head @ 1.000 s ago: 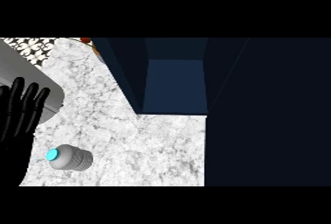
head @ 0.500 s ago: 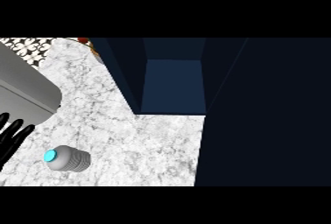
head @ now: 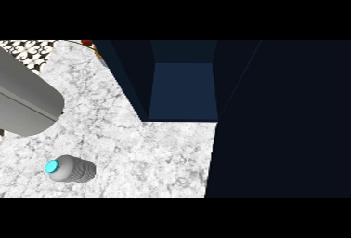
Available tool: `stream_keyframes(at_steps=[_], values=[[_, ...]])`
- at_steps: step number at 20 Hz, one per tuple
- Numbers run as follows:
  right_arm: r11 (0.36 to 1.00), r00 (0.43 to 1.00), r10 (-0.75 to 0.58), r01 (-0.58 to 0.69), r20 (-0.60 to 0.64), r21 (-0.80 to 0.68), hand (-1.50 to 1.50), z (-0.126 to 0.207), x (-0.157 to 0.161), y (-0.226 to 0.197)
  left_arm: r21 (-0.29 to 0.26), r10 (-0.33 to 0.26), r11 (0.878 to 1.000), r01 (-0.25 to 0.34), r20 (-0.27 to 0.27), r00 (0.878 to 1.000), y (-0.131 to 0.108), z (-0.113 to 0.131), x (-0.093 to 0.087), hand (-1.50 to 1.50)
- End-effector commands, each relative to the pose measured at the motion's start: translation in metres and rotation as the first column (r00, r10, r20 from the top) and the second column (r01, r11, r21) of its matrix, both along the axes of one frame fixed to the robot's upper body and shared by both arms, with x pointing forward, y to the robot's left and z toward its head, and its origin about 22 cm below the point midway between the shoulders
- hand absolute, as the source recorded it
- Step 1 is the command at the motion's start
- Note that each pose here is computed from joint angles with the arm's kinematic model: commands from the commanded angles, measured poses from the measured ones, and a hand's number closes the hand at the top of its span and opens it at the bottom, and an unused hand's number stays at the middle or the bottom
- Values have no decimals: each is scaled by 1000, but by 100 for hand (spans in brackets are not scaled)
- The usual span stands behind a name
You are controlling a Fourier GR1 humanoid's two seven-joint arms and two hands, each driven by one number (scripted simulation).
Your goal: Pick up the bottled water, place it into the cabinet and close the cabinet
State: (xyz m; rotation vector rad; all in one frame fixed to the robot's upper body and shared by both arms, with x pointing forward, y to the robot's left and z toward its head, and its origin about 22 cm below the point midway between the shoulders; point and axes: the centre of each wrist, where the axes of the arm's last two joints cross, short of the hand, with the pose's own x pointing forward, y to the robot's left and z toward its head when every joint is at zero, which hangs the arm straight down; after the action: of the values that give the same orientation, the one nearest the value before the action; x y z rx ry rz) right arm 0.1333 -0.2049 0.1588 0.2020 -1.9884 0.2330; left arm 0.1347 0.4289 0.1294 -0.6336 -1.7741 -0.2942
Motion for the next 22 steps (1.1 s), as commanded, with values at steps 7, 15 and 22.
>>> stream_keyframes(at_steps=[7, 15, 22], values=[[1000, 1000, 23, -23, 0, -2, -150, -4, -10, 30, 99, 22, 995, -18, -45, 999, 27, -10, 1, -150], [1000, 1000, 22, -22, -4, 7, -150, 27, -22, 23, 142, 30, 990, -19, -73, 997, 10, -28, 21, -150], [1000, 1000, 26, -26, 6, -6, -150, 20, -24, 22, 172, 51, 985, -28, -132, 990, -6, -77, 41, -150]])
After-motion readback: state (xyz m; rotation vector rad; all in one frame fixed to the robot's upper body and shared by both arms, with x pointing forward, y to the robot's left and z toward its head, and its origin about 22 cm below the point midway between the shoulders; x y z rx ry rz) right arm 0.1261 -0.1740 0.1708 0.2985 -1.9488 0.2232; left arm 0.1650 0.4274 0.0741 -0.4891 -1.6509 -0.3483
